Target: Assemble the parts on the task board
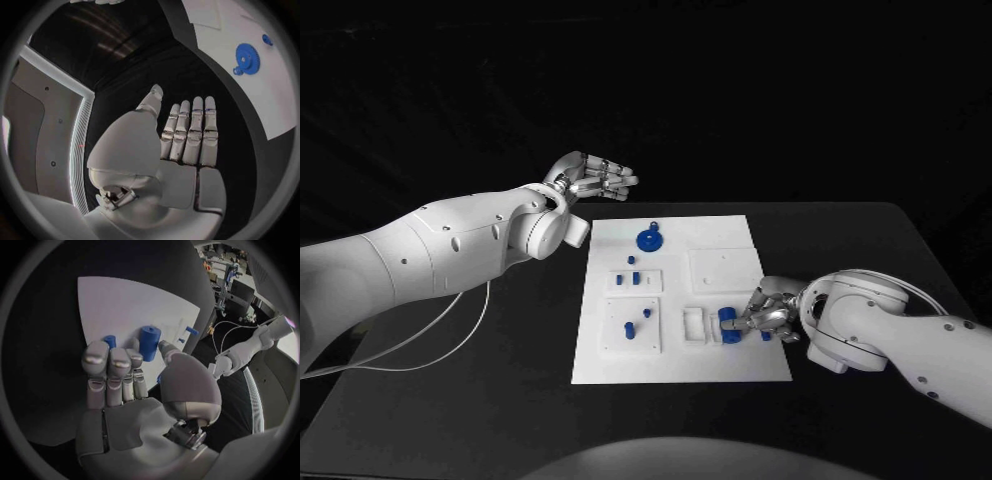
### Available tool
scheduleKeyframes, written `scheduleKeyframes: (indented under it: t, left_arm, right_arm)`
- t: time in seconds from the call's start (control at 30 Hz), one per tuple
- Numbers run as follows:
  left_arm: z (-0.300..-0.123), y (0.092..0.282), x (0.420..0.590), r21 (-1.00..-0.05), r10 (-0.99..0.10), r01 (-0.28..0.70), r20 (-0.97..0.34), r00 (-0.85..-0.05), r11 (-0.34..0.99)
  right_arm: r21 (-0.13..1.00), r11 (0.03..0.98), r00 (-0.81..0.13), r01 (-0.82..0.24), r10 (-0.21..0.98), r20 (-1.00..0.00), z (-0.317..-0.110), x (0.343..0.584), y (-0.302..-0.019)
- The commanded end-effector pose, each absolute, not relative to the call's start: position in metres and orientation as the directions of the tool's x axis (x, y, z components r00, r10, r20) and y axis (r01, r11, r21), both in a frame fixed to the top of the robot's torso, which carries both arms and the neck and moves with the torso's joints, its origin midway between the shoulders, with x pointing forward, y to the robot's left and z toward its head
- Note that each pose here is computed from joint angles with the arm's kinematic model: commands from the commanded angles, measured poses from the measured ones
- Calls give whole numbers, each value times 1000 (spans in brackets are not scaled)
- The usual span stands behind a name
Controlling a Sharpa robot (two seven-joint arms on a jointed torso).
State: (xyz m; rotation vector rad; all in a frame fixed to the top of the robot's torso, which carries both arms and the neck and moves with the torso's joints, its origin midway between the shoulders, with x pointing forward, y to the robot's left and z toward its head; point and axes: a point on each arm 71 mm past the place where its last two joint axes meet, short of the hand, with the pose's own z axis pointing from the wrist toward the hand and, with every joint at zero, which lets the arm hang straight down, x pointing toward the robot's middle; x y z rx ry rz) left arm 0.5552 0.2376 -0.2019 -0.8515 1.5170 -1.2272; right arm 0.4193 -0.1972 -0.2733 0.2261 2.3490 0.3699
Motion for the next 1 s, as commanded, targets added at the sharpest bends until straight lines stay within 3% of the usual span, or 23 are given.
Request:
scheduleKeyframes:
  t: [0.03,0.63,1.0]
  left_arm:
    - [-201,235,555,-971,-924,57,-239,-300,233]
    - [-202,236,555,-971,-922,49,-237,-306,234]
    - [-202,236,555,-971,-922,46,-237,-306,234]
  right_arm:
    - [297,954,-718,30,228,-658,-276,419,-195]
    - [277,960,-710,27,214,-671,-290,422,-186]
    - [316,948,-678,47,262,-687,-283,420,-188]
